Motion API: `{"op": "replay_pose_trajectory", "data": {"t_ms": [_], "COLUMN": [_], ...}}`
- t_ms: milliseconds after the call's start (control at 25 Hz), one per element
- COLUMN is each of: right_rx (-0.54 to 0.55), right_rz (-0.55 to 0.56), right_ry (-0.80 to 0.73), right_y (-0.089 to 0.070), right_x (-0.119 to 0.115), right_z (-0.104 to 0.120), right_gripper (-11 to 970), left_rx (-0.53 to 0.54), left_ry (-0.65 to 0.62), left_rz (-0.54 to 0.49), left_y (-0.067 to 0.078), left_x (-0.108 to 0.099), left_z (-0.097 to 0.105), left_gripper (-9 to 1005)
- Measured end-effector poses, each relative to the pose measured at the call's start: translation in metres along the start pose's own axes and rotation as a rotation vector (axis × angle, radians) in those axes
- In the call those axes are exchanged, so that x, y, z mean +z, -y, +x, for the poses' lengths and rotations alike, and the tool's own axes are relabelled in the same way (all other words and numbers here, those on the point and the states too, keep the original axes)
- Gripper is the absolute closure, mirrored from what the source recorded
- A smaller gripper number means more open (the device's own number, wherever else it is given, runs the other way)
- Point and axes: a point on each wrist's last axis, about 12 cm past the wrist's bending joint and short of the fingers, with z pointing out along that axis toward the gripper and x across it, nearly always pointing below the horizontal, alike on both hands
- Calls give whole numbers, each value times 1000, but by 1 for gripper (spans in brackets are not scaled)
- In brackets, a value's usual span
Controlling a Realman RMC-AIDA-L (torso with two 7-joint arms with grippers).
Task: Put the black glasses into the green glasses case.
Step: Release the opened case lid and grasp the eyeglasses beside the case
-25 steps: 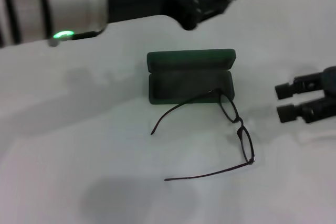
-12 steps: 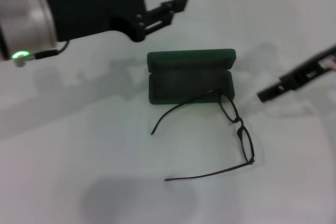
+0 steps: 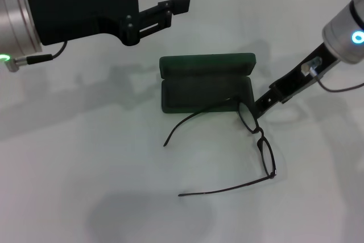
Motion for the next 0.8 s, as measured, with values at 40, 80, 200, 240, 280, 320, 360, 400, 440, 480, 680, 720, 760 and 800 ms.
{"op": "replay_pose_trajectory", "data": {"t_ms": [40,80,200,240,280,320,360,400,440,480,680,720,760,800], "right_rx": [7,13,24,24,25,28,28,27,24,15,3,4,4,5], "right_rz": [-11,-20,-45,-46,-47,-48,-49,-48,-43,-34,-27,-32,-35,-39], "right_ry": [-3,-5,-15,-20,-22,-28,-33,-40,-45,-48,-26,-22,-19,-17], "right_y": [0,0,-1,-1,-1,-1,-1,-2,-2,-3,-3,-4,-4,-4], "right_x": [2,5,14,17,20,23,26,28,31,34,42,43,45,46], "right_z": [1,2,6,6,7,8,9,9,9,9,7,7,7,8], "right_gripper": [163,163,163,163,163,163,163,163,163,164,188,196,204,212], "left_rx": [-1,0,1,-2,-8,-13,-17,-22,-23,-23,-26,-32,-41,-49], "left_ry": [1,2,3,3,3,3,4,5,5,7,18,21,26,34], "left_rz": [-2,-4,-3,-3,-1,0,1,2,6,13,43,43,44,46], "left_y": [0,-1,-1,-1,-1,-2,-2,-2,-2,-2,0,0,-1,-2], "left_x": [0,-1,-1,-1,0,0,1,1,2,3,6,7,7,8], "left_z": [1,2,4,5,6,7,7,8,8,8,7,8,9,10], "left_gripper": [594,595,595,595,595,595,596,596,596,596,597,597,597,597]}}
